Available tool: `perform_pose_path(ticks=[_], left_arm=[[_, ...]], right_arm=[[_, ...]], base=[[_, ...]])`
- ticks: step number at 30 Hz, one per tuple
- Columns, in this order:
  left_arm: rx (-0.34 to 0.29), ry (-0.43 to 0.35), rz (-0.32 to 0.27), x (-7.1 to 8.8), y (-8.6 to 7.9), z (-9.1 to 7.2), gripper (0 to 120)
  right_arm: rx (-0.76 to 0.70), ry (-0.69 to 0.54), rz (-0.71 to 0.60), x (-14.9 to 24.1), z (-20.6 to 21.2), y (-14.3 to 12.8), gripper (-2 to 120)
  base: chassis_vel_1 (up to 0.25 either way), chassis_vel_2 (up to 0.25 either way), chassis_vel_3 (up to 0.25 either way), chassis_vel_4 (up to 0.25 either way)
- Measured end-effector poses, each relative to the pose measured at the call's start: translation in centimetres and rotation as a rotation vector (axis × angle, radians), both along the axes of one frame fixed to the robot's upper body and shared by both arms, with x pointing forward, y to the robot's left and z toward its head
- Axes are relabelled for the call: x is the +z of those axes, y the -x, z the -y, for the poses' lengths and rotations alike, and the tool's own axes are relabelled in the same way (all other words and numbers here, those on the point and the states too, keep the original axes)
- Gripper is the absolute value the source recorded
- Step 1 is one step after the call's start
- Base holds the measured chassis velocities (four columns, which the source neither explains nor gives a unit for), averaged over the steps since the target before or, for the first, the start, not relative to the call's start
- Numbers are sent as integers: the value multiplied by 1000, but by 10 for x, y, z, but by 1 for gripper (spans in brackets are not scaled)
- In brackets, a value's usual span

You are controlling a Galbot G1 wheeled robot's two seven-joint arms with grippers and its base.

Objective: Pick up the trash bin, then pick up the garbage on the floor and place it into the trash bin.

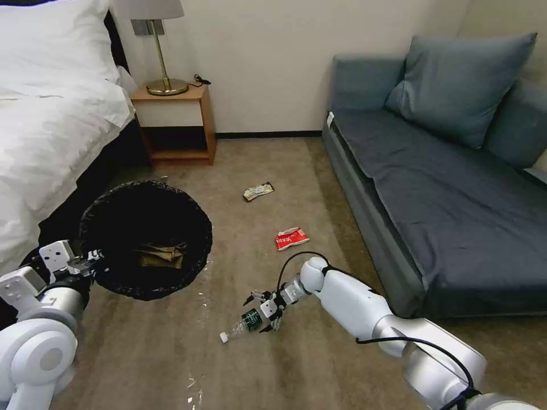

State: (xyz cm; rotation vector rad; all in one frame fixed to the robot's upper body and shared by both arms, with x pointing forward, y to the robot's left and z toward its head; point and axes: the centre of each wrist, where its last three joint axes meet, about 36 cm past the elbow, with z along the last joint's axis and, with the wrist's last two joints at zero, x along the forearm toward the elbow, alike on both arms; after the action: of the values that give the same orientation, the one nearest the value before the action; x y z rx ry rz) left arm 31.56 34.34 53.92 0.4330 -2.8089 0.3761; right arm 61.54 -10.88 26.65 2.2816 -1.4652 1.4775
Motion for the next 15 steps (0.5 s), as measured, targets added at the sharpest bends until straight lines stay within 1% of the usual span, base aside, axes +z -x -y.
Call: perform_pose_path(ticks=[5, 15], left_arm=[[-5, -1, 7, 2, 0, 1, 0], [-15, -3, 16, 6, 2, 3, 0]], right_arm=[[-5, 0, 22, -2, -10, -3, 100], [15, 23, 1, -16, -28, 2, 100]], base=[[0, 0, 0, 0], [0, 0, 0, 0]])
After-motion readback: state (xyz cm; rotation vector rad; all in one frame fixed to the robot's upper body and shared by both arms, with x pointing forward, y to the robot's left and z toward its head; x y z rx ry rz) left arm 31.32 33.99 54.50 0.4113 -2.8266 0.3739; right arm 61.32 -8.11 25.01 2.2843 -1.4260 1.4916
